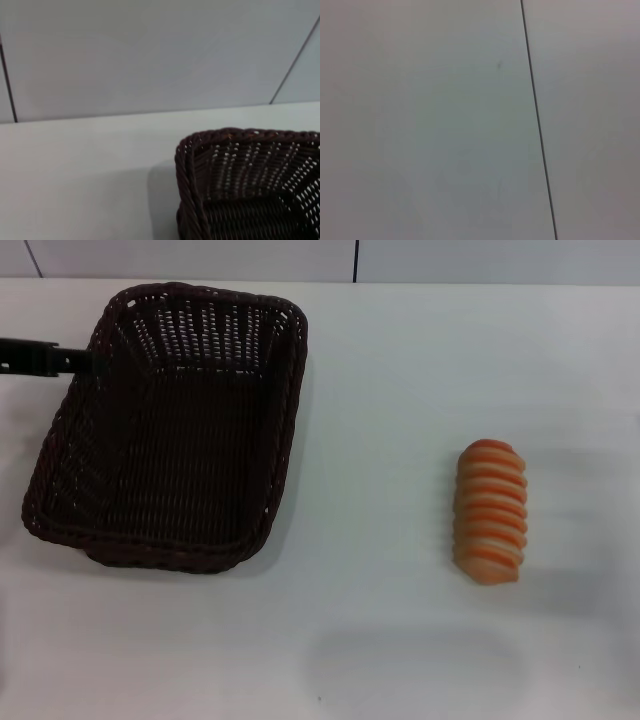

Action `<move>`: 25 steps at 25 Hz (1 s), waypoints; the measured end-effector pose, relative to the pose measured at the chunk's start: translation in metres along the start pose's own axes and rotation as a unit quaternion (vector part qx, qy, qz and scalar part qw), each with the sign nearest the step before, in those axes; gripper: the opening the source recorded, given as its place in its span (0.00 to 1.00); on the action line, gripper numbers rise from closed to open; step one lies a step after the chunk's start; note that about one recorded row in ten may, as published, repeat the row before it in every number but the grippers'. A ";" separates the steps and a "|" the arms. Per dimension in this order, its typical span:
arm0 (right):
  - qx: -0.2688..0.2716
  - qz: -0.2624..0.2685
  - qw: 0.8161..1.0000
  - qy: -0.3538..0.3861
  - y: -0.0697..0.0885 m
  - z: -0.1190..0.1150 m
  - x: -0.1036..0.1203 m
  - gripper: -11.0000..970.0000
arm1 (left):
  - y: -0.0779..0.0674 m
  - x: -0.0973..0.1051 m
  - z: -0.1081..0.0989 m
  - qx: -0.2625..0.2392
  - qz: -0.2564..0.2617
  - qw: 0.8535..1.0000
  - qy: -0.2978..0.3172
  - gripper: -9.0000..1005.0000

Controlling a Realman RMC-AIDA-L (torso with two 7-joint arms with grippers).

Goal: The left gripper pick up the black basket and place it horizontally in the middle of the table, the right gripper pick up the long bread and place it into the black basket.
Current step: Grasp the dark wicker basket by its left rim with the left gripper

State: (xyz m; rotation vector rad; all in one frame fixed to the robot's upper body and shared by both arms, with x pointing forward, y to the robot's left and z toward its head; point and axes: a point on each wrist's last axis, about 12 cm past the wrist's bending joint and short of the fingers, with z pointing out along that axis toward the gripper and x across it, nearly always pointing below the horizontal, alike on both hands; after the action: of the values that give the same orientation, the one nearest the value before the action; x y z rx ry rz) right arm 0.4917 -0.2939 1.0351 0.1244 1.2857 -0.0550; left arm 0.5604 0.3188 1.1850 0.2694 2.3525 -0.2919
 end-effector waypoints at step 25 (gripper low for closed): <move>-0.006 -0.005 1.000 -0.006 -0.001 0.005 -0.002 0.72 | -0.013 0.015 0.040 -0.034 0.006 0.997 0.067 0.77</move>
State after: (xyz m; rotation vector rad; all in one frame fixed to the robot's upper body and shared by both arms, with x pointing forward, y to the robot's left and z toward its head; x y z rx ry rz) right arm 0.4960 -0.2954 1.0382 0.1085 1.2750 -0.0564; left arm 0.5724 0.2969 1.1483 0.2769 2.4869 -0.1923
